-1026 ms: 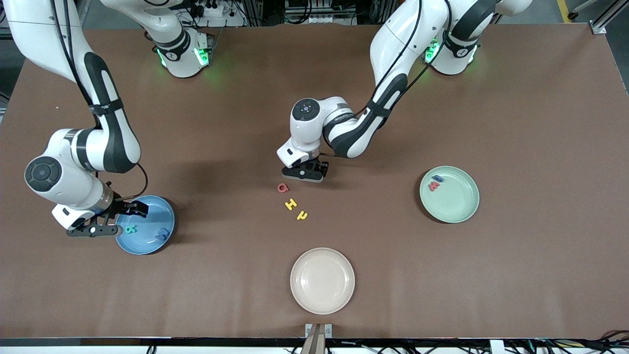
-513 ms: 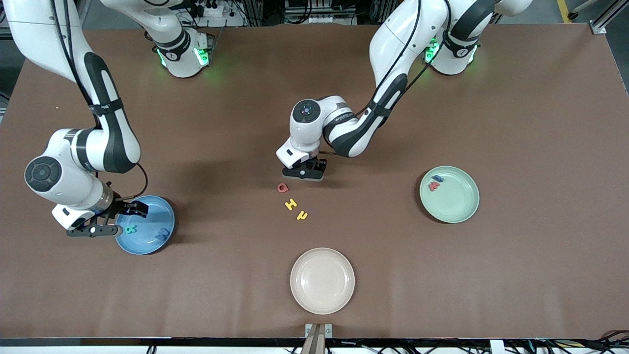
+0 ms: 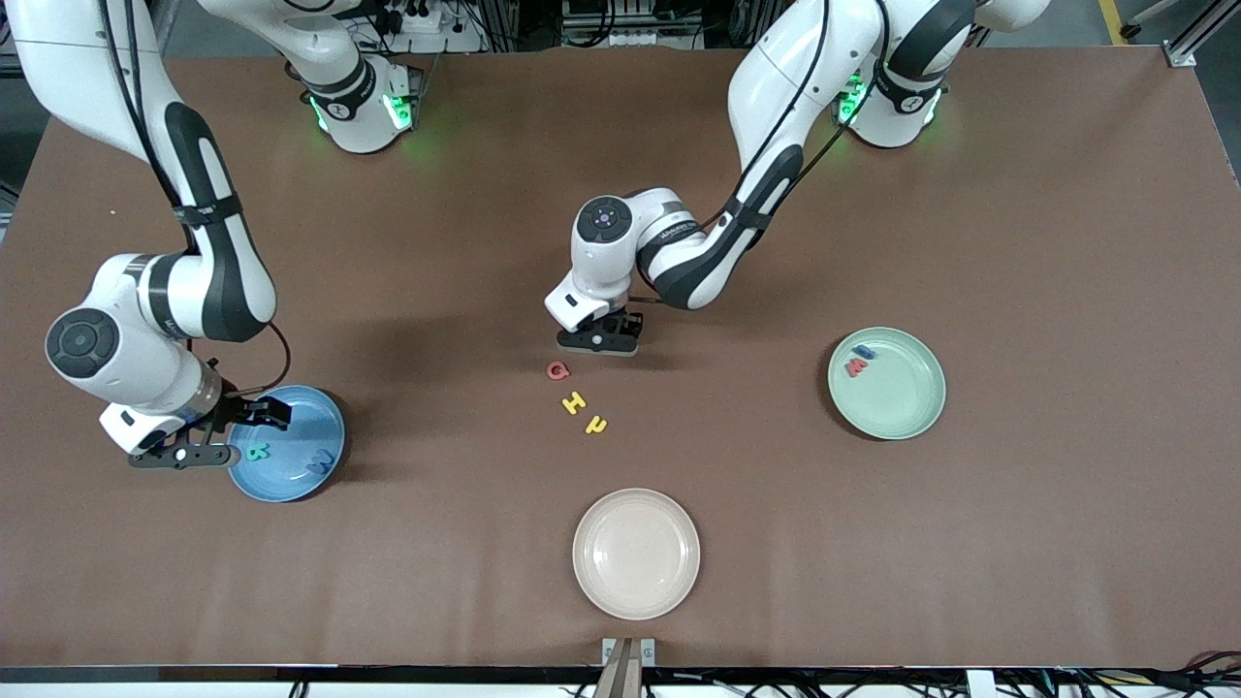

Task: Sort uppercase to blue plate, lowercase to green plate
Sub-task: 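Close the left gripper on the blue E, then carry the E to the green plate while the right gripper reaches the Q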

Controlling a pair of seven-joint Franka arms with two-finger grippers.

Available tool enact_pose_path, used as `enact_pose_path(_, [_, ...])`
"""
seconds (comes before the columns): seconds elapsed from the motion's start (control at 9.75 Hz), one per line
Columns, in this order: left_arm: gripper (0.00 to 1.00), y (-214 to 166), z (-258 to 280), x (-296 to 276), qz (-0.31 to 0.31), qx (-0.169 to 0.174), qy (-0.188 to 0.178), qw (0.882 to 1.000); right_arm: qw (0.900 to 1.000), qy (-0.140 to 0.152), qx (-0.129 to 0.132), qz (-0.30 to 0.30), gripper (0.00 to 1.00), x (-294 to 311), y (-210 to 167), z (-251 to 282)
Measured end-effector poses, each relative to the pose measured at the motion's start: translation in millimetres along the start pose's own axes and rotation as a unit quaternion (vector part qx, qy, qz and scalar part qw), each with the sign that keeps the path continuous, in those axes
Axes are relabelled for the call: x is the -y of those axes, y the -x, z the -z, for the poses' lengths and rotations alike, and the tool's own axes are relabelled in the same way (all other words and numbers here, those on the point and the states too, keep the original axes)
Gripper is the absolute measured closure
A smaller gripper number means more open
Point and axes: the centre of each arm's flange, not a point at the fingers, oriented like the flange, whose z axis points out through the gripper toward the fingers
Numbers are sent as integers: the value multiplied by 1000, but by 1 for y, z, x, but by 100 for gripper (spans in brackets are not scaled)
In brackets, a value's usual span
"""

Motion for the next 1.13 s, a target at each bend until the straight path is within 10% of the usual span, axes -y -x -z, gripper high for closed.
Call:
enact_pose_path(0.51, [73,-2,4,-2,0,-2,3,1000,1000,0,-7,-6,0,5,-5,6])
enact_pose_path(1.13, [73,-17,11,18,-20,18,-50,998,1000,-4,-12,12,0,119,-12,7])
